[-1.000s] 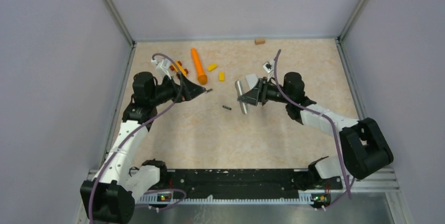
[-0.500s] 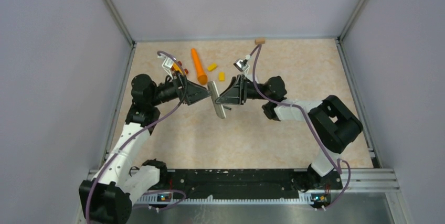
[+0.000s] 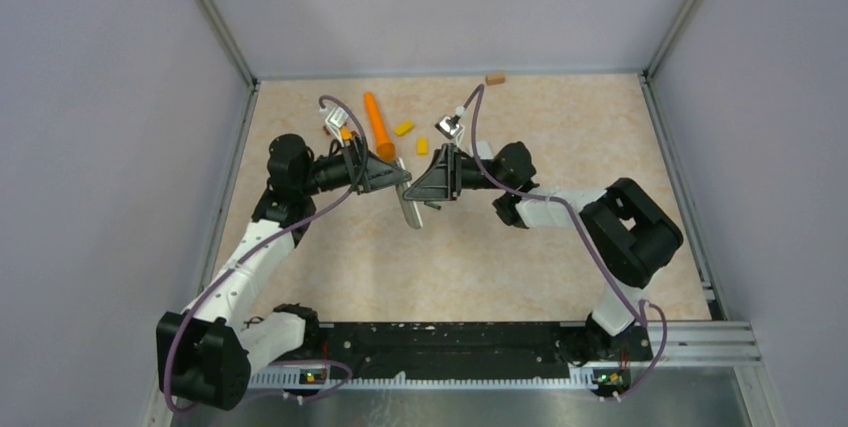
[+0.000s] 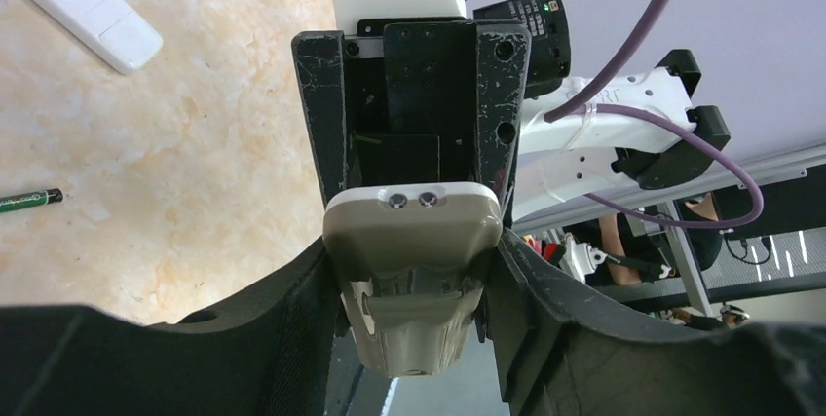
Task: Load the batteries into the remote control
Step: Adjust the remote control.
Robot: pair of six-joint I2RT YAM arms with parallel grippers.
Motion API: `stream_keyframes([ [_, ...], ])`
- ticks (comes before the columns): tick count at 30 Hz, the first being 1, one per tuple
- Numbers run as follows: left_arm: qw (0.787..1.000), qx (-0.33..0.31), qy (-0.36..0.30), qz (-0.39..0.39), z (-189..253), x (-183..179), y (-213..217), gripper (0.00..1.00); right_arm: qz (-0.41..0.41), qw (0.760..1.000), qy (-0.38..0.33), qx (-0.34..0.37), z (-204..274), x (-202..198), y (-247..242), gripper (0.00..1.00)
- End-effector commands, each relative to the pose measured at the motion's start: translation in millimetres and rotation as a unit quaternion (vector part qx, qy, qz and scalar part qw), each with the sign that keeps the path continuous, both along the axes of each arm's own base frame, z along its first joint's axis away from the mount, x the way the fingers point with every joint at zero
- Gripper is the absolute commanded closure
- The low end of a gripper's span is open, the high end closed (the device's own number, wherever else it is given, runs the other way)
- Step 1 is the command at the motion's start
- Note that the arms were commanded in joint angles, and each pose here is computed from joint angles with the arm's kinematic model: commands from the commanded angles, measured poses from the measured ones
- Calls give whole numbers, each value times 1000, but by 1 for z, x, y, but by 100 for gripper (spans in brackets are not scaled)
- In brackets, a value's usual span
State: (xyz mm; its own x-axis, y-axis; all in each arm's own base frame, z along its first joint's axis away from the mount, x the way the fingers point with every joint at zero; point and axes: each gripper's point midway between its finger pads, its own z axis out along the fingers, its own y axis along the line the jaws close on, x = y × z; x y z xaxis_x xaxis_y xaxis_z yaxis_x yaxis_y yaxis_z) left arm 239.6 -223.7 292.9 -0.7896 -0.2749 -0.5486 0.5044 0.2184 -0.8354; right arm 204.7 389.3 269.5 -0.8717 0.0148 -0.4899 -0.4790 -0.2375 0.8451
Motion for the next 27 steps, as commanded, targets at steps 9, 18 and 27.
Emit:
stream_keyframes([
  [9, 985, 97, 68, 127, -38, 33, 21, 100, -154, 975, -137, -89, -11, 34, 0, 31],
  [18, 961, 129, 118, 214, -51, 56, 40, 100, -279, 896, -258, -231, -46, 39, 6, 20],
  [27, 960, 129, 121, 216, -46, 53, 41, 100, -311, 870, -269, -274, -59, 43, 26, 35],
])
